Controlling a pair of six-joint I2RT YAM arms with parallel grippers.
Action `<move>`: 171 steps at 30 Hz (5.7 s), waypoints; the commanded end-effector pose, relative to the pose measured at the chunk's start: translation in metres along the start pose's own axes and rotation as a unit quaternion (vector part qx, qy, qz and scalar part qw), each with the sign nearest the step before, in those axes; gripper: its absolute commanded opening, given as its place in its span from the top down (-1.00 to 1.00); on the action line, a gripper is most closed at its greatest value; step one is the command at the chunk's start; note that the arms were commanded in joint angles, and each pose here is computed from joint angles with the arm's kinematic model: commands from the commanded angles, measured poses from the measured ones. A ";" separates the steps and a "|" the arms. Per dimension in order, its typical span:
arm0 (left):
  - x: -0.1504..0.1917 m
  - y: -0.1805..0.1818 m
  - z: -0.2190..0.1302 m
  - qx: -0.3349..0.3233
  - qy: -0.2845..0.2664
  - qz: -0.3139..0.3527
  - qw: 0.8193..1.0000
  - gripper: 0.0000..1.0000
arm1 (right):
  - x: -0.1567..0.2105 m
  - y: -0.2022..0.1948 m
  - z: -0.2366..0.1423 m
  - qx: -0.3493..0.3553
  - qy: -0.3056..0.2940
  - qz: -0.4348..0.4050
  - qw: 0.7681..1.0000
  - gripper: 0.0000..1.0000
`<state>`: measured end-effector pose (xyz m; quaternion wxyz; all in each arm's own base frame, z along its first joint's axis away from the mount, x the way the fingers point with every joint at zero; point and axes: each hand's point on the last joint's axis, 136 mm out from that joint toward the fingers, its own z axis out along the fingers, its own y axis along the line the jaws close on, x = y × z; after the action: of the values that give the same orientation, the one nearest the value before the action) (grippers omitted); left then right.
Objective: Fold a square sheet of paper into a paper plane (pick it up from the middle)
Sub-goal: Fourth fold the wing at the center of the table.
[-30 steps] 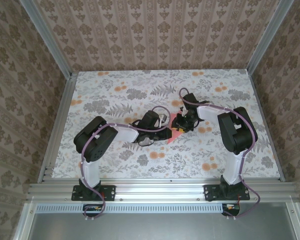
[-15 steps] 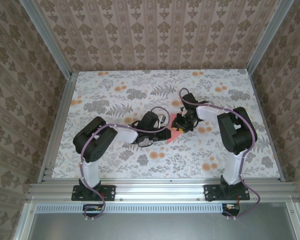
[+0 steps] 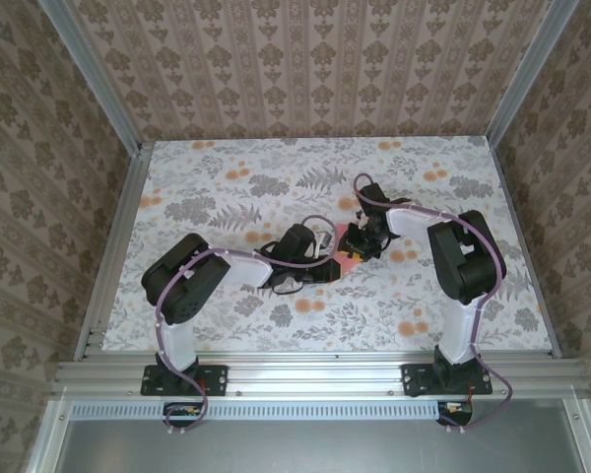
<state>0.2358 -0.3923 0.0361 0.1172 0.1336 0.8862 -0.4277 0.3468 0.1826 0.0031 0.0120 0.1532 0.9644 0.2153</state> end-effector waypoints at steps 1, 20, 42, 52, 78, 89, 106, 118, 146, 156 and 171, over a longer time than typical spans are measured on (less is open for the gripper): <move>-0.001 -0.002 -0.004 -0.017 0.003 0.016 1.000 0.60 | 0.028 -0.108 0.048 0.196 0.034 0.043 0.979 0.32; 0.007 0.003 0.000 -0.027 0.021 0.013 0.999 0.62 | 0.028 -0.110 0.049 0.201 0.033 0.044 0.978 0.33; 0.035 0.015 0.001 -0.049 0.061 0.008 0.997 0.56 | 0.029 -0.111 0.049 0.203 0.033 0.045 0.978 0.32; 0.046 0.025 -0.003 -0.076 0.068 0.004 0.995 0.60 | 0.029 -0.112 0.049 0.205 0.033 0.046 0.977 0.32; -0.007 -0.021 -0.036 -0.033 -0.040 0.020 0.998 0.71 | 0.029 -0.113 0.050 0.206 0.034 0.045 0.977 0.32; -0.033 -0.005 -0.020 -0.050 -0.086 -0.021 0.995 0.76 | 0.025 -0.116 0.053 0.216 0.027 0.055 0.974 0.29; -0.038 -0.003 -0.001 -0.024 -0.072 -0.024 0.997 0.83 | 0.031 -0.128 0.055 0.257 0.038 0.058 0.964 0.24; -0.030 0.017 0.013 -0.055 -0.047 -0.044 0.996 0.90 | 0.031 -0.124 0.057 0.249 0.037 0.061 0.966 0.24; 0.019 0.055 0.022 -0.125 0.051 -0.077 0.988 1.00 | 0.001 0.036 -0.035 -0.162 -0.060 -0.082 0.982 0.75; 0.019 0.056 0.023 -0.129 0.051 -0.077 0.987 1.00 | 0.020 0.023 -0.005 -0.158 -0.015 -0.082 0.984 0.97; 0.032 0.061 0.020 -0.137 0.076 -0.074 0.985 1.00 | -0.025 -0.007 0.012 -0.150 -0.045 -0.022 0.987 0.97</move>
<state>0.2635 -0.3984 0.0223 0.1149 0.0794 0.9166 -0.3747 0.3457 0.1976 0.0120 0.0536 0.0998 0.9115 0.3953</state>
